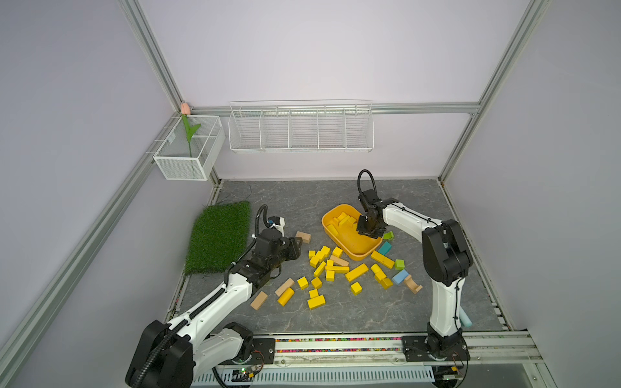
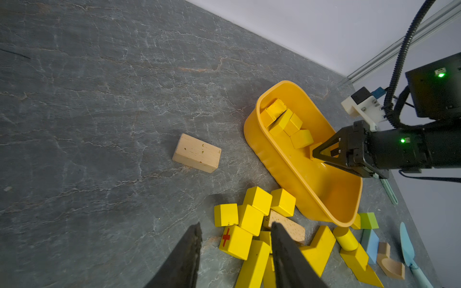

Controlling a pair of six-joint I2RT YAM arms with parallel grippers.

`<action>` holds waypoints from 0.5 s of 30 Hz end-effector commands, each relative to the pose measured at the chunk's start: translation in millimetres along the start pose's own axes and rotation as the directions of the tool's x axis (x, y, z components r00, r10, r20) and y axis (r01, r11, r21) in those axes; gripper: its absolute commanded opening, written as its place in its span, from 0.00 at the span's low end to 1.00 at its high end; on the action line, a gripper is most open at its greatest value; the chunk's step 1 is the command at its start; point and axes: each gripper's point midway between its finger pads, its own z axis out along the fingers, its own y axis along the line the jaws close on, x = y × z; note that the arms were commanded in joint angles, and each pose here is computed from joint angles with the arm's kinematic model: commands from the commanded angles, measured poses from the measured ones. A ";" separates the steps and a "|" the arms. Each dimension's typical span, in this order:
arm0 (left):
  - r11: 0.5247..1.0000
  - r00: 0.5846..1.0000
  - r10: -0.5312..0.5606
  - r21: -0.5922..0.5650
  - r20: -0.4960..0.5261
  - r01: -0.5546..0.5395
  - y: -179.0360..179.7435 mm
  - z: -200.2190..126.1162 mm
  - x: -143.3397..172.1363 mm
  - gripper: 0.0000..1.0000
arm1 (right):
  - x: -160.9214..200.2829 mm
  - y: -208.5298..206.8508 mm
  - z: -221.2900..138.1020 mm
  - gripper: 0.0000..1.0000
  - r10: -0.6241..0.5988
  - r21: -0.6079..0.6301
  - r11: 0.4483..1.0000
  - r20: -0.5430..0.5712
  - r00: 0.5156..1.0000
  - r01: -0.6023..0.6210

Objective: Pick out the yellow building blocks
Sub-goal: Place the building block in the storage box.

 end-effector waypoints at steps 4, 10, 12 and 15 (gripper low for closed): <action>1.000 1.000 -0.011 0.011 0.008 0.011 -0.6 0.0 -1.3 0.48 | -5.7 4.2 -2.4 0.38 0.067 -0.028 0.997 0.004 0.998 -0.067; 1.000 1.000 -0.011 0.010 0.007 0.011 -0.2 0.2 -1.2 0.48 | -13.2 12.6 0.6 0.40 0.084 -0.056 0.995 0.011 0.996 -0.083; 1.000 1.000 -0.010 0.010 0.007 0.010 0.0 0.2 -0.8 0.47 | -14.4 14.9 1.1 0.39 0.091 -0.068 0.994 0.015 0.996 -0.090; 1.000 1.000 -0.011 0.010 0.008 0.011 0.2 -0.2 -0.9 0.48 | -17.2 17.3 0.1 0.39 0.101 -0.083 0.992 0.028 0.994 -0.099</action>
